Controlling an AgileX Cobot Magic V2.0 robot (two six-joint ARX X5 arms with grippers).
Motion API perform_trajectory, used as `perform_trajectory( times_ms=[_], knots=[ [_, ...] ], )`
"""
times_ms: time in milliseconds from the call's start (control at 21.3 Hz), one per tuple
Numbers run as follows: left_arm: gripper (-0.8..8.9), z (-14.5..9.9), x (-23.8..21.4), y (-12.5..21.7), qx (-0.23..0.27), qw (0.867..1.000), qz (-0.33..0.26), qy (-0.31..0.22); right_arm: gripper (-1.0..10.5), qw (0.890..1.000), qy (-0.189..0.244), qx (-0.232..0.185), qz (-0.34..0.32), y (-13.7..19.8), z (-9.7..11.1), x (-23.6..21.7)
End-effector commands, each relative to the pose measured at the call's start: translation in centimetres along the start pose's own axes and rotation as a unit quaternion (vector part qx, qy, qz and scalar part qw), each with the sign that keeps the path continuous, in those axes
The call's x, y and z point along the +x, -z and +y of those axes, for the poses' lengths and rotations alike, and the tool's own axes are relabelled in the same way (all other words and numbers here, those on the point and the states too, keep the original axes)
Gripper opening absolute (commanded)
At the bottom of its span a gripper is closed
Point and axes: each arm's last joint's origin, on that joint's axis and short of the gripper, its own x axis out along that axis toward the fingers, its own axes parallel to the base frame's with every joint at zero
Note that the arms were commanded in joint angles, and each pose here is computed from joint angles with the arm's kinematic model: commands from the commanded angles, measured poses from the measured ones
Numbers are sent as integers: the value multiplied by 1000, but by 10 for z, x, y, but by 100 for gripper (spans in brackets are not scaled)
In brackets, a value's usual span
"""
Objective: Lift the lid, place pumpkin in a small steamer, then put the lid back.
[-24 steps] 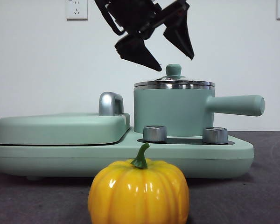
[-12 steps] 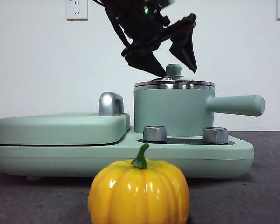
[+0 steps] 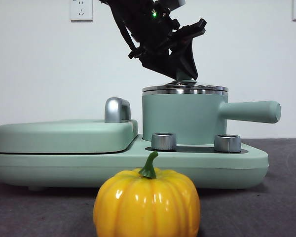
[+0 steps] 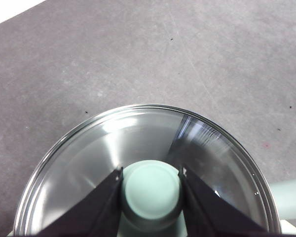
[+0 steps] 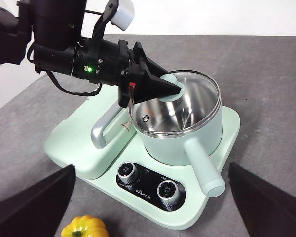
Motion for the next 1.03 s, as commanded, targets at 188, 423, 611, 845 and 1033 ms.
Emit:
perform_trajectory(
  times_ms=[188,423,611,845,1033],
  knots=[
    [50,-5,4,-4,18,1000,-3,9,493,1000,-1,-10,-6,-4,1,-1],
    [51,-5,-16,-17,20,999,-29,6,493,1000,-1,-10,-6,-4,1,-1],
    [50,-7,-50,-34,24,997,-68,2,493,1000,-1,-10,-6,-4,1,-1],
    [26,-12,-107,-47,26,996,-83,0,493,1000,-2,-3,-5,-4,1,-1],
    [15,-14,-156,-45,23,998,-66,-1,493,1000,-5,23,-2,-3,1,-1]
  ],
)
